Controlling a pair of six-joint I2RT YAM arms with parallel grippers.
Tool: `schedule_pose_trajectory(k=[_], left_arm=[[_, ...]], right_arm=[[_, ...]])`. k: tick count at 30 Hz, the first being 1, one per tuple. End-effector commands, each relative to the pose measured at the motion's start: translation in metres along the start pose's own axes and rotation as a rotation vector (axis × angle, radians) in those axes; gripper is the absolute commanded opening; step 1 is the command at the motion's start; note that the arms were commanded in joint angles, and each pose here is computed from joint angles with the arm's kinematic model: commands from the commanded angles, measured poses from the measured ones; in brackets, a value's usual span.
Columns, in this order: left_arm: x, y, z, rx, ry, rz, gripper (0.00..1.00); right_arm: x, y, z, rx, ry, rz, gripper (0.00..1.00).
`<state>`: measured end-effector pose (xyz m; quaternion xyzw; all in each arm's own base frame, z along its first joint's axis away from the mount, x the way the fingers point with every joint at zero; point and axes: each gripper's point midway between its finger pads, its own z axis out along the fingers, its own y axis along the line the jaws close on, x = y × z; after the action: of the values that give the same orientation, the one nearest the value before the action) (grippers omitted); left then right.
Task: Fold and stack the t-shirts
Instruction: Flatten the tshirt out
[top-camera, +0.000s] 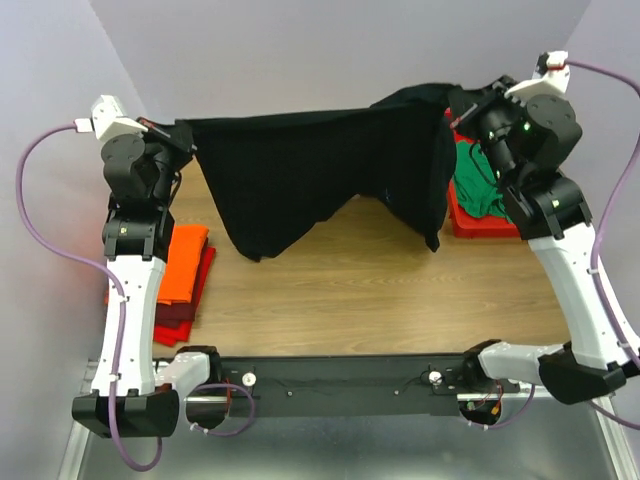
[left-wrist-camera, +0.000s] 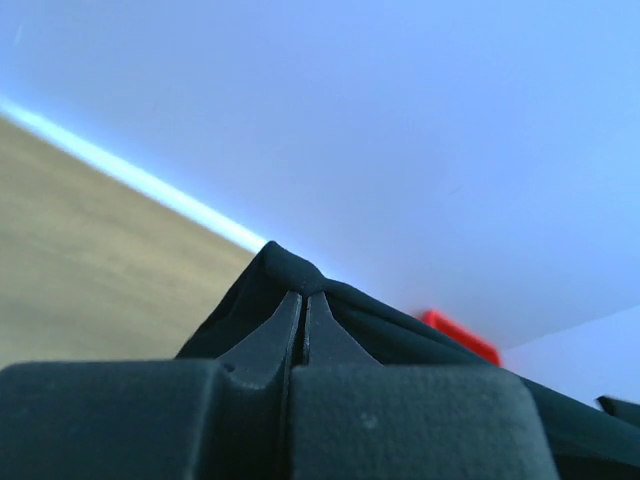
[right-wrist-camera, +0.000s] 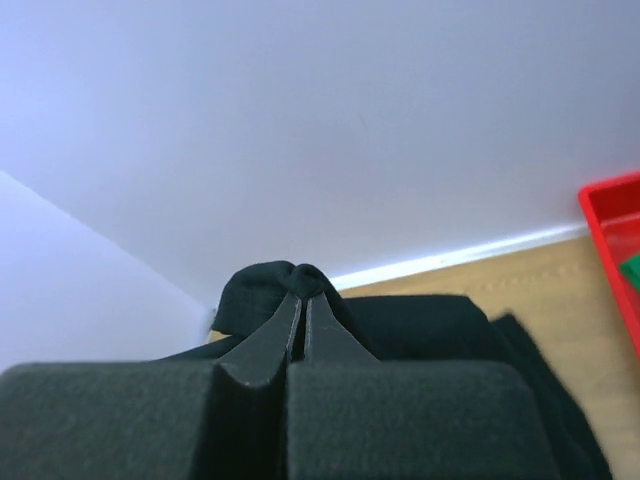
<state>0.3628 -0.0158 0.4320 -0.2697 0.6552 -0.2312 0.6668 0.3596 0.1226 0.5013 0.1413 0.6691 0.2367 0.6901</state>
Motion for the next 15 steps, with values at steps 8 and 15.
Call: schedule_pose_trajectory(k=[8,15], left_arm=[[-0.018,-0.036,0.115,0.196,-0.1,-0.079,0.0],[-0.064,-0.11,0.189,0.445,-0.159,-0.035,0.0]], right_arm=[[0.031,-0.014,0.172,-0.026,-0.005,-0.155,0.01],[-0.023,0.024,0.225,-0.175,-0.214,-0.23,0.0]])
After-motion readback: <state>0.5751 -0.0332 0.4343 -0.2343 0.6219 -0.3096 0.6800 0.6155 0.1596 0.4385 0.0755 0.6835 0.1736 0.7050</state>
